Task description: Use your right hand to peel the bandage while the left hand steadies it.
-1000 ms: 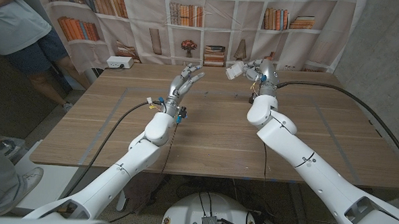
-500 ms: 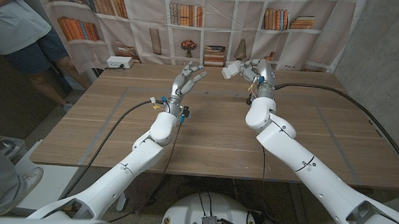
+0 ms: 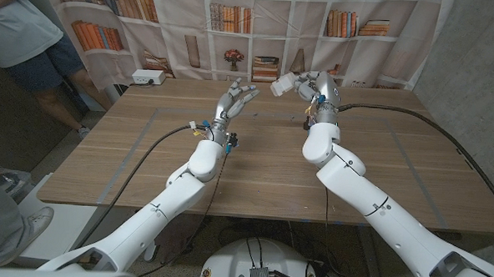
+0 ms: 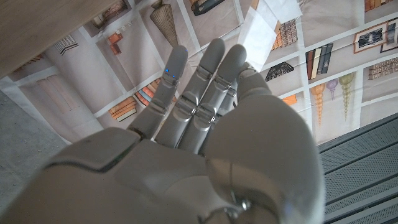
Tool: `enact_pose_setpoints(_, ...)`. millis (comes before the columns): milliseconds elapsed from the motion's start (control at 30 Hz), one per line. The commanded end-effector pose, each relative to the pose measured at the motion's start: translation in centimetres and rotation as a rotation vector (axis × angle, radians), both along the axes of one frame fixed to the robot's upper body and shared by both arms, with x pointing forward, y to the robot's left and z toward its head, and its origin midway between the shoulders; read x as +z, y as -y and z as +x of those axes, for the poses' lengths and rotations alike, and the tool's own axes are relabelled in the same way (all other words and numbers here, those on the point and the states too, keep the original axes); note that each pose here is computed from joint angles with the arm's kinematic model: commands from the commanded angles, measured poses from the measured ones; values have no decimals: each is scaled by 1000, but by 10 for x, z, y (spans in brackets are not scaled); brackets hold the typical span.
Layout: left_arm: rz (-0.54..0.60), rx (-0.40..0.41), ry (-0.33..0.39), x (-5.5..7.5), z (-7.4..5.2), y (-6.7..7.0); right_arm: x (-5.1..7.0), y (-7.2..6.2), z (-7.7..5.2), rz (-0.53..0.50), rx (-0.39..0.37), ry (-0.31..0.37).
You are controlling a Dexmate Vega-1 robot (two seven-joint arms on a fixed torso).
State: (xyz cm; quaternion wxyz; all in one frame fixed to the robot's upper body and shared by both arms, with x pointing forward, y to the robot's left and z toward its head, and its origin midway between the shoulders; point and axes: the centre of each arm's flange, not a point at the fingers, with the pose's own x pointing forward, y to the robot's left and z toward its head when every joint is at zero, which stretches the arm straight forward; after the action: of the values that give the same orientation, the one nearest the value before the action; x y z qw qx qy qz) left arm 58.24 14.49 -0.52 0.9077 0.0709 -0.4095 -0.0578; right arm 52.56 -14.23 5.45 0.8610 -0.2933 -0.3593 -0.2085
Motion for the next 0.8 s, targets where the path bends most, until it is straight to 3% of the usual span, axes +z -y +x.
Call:
enact_pose_setpoints(33,20,-52,-14,-4,-3,14,-3,-6,0,-20,14,13)
enact_pose_setpoints(433,-26,-76,-23,-3,0,15,-6,-7,-3,-44,4,36)
enact_pose_setpoints(567,-20,-47,-21,-2,-1,12,-6,-7,-4,-46,-1,45)
enact_pose_setpoints(800,-23,-65,-38,-7,-2,17,-8,-9,-7,-68,-14,69)
